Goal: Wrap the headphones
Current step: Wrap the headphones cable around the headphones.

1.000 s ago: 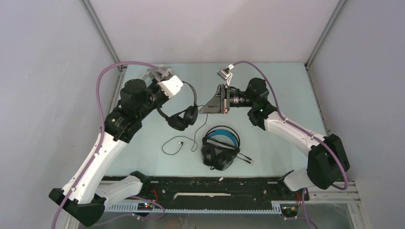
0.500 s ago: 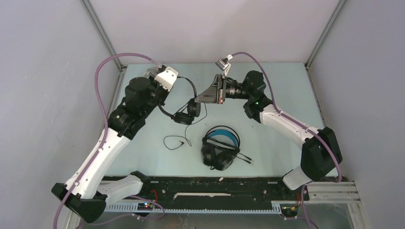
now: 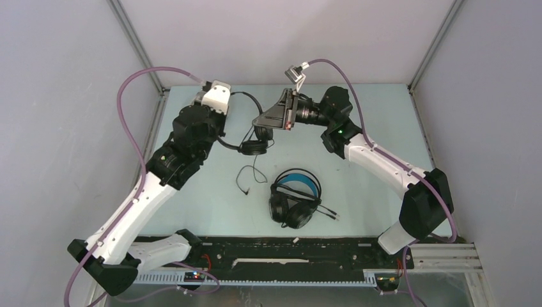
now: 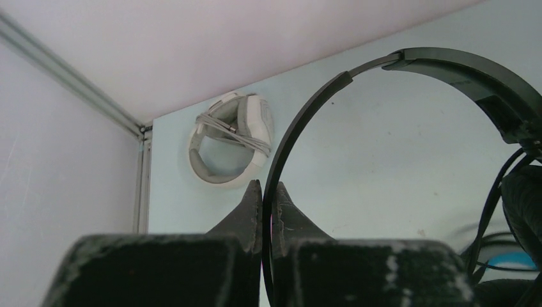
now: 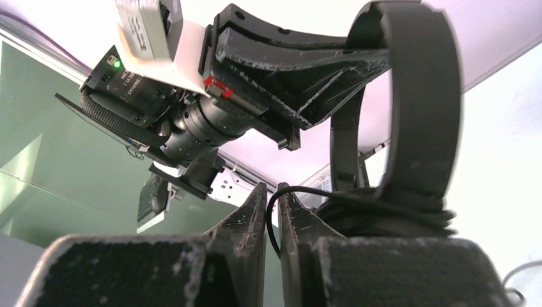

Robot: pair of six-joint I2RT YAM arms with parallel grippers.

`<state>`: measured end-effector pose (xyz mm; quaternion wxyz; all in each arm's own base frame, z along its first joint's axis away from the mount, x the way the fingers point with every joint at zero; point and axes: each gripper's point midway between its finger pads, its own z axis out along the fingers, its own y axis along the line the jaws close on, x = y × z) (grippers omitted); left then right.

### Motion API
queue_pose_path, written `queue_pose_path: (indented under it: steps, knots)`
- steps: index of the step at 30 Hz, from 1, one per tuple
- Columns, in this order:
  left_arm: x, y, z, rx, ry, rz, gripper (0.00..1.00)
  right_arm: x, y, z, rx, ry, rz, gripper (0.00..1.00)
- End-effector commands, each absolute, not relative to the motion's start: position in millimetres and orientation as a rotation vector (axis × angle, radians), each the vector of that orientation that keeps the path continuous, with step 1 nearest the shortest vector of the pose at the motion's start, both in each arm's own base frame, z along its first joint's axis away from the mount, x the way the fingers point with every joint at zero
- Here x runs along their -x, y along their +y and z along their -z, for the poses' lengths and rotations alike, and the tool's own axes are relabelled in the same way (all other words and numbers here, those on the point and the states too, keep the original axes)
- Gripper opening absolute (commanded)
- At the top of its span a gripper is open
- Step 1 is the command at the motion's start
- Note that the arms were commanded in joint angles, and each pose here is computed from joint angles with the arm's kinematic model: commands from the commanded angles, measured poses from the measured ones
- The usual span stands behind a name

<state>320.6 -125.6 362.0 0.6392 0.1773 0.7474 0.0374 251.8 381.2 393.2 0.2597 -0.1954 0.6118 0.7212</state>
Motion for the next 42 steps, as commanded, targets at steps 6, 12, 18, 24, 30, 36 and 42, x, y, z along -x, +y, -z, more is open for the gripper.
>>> queue_pose_path:
  steps: [6, 12, 18, 24, 30, 36, 42]
  knots:
    - [-317.4, -114.9, -420.0, -0.067, 1.561, -0.016, 0.0, -233.8, 400.3, -419.8, 0.615, 1.529, -1.963, 0.13]
    - [-319.4, -107.6, -423.0, 0.01, 1.58, -0.055, 0.0, -237.1, 406.8, -414.6, 0.622, 1.533, -1.909, 0.13]
    - [-317.6, -107.9, -426.6, 0.121, 1.588, 0.012, 0.0, -235.8, 407.4, -418.9, 0.632, 1.508, -1.768, 0.13]
    - [-312.7, -111.8, -438.2, 0.185, 1.58, 0.096, 0.0, -229.8, 404.5, -425.8, 0.67, 1.434, -1.55, 0.11]
    - [-314.0, -115.0, -440.5, 0.237, 1.564, 0.14, 0.0, -229.1, 401.9, -426.0, 0.685, 1.404, -1.478, 0.14]
    - [-314.3, -112.1, -437.2, 0.255, 1.559, 0.129, 0.0, -230.3, 405.5, -421.3, 0.688, 1.415, -1.492, 0.09]
    - [-314.4, -111.6, -434.5, 0.281, 1.558, 0.137, 0.0, -223.5, 408.0, -413.1, 0.724, 1.443, -1.504, 0.1]
